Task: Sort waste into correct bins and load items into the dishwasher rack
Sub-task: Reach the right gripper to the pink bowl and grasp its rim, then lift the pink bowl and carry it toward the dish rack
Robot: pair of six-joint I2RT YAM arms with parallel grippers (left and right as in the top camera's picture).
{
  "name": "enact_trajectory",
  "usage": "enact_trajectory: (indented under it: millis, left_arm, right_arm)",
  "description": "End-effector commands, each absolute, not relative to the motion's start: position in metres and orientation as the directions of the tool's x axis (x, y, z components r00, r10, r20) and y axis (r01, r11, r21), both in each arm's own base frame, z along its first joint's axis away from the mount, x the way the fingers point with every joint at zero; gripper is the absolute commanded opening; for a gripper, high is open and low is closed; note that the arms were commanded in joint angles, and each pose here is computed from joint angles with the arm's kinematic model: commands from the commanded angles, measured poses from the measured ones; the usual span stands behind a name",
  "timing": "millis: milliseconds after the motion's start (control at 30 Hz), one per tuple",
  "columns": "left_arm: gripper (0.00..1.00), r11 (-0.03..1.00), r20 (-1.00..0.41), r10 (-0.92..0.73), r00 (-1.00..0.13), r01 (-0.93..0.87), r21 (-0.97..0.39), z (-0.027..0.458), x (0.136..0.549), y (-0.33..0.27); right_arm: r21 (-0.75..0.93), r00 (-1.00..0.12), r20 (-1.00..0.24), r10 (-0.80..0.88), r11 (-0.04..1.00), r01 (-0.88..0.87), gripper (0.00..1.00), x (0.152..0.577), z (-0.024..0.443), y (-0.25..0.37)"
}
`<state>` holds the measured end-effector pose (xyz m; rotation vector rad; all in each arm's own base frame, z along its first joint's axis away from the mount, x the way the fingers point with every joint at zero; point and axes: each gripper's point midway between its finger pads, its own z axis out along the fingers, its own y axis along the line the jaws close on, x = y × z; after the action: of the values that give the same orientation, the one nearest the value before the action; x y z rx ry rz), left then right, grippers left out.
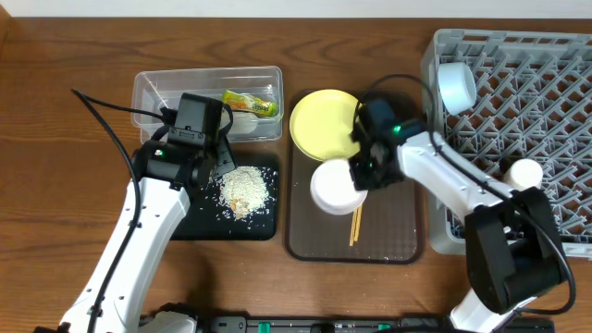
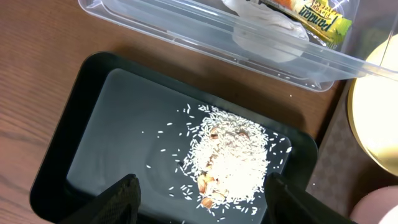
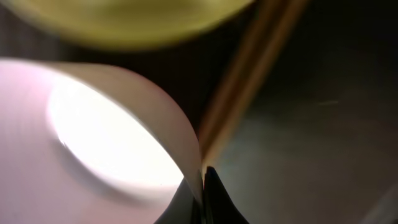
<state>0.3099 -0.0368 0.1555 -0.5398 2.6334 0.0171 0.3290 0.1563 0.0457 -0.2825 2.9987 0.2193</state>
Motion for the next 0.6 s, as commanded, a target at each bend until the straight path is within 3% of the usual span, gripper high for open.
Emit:
enact_trajectory:
  millis: [0, 133, 300, 433, 567]
  left_arm:
    - [0.67, 0.916, -0.449, -0.383, -0.808, -0.394, -0.072, 0.161, 0.313, -0.033]
    - [0.67, 0.916, -0.449, -0.382, -0.808, -0.394, -0.072, 0.161, 0.313, -0.033]
    - [0.67, 0.916, -0.449, -0.383, -0.807, -0.394, -0.073, 0.161, 0.314, -0.033]
    - [0.67, 0.916, -0.452, -0.383, -0.806, -0.394, -0.074, 0.161, 0.314, -0.033]
    - [0.67, 0.916, -0.451, -0.383, -0.806, -0.394, -0.074, 0.161, 0.314, -0.033]
  right_arm:
    - [-0.012, -0.917, -0.384, -0.110, 0.993, -0.114, 0.01, 0.390, 0.122, 0.114]
    - [-0.176, -0.808, -0.588, -0.034, 0.980, 0.087, 0.01, 0.434, 0.191, 0.050]
    - [-0.340, -0.648, -0.761, 0.005, 0.849, 0.405, 0.01, 0.458, 0.254, -0.037]
    - [-0.444, -0.596, -0.803, -0.025, 0.691, 0.570, 0.01, 0.461, 0.279, -0.096]
    - [-0.586, -0.657, -0.743, -0.128, 0.597, 0.547, 0.01, 0.474, 0.282, -0.133]
